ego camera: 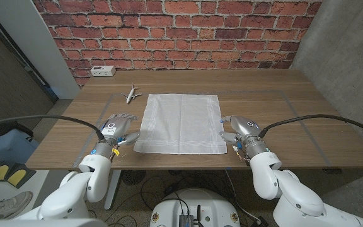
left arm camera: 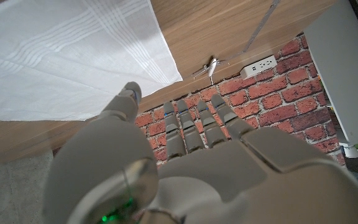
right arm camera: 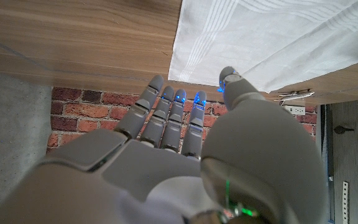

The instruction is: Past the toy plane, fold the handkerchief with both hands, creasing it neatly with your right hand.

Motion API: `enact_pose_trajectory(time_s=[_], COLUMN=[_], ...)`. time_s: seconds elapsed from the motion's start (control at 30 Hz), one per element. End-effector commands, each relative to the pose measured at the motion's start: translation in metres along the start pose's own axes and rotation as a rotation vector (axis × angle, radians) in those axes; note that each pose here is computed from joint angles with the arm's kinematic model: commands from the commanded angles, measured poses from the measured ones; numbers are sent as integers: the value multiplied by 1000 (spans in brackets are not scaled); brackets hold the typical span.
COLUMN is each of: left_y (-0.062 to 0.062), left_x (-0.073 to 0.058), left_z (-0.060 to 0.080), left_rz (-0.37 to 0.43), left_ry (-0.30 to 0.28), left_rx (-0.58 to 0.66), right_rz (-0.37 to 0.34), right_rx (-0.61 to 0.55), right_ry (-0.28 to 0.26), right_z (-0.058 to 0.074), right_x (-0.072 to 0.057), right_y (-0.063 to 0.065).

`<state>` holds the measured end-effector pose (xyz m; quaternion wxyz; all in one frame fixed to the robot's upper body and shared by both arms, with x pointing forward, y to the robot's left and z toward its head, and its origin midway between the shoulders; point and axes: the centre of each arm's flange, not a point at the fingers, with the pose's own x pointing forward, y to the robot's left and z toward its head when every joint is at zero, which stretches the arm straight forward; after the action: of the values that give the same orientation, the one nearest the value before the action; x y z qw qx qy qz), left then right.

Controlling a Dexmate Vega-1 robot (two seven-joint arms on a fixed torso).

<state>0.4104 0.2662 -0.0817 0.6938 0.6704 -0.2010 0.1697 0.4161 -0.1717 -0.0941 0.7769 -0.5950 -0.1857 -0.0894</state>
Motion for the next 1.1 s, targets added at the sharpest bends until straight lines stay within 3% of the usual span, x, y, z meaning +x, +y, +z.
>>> enact_pose_trajectory(time_s=[0.03,0.67,1.1], left_y=[-3,-11,-16], left_x=[1,-1,4], left_z=[-7,-5,-3], left_rz=[-93,-183,-268], left_ry=[54,85,77], left_rx=[94,146,173], right_rz=[53,87,92], right_rx=[-25,-40,-66], right_ry=[15,2,21], right_z=[17,27,34], right_x=[-6,-14,-17], right_y=[15,37,42])
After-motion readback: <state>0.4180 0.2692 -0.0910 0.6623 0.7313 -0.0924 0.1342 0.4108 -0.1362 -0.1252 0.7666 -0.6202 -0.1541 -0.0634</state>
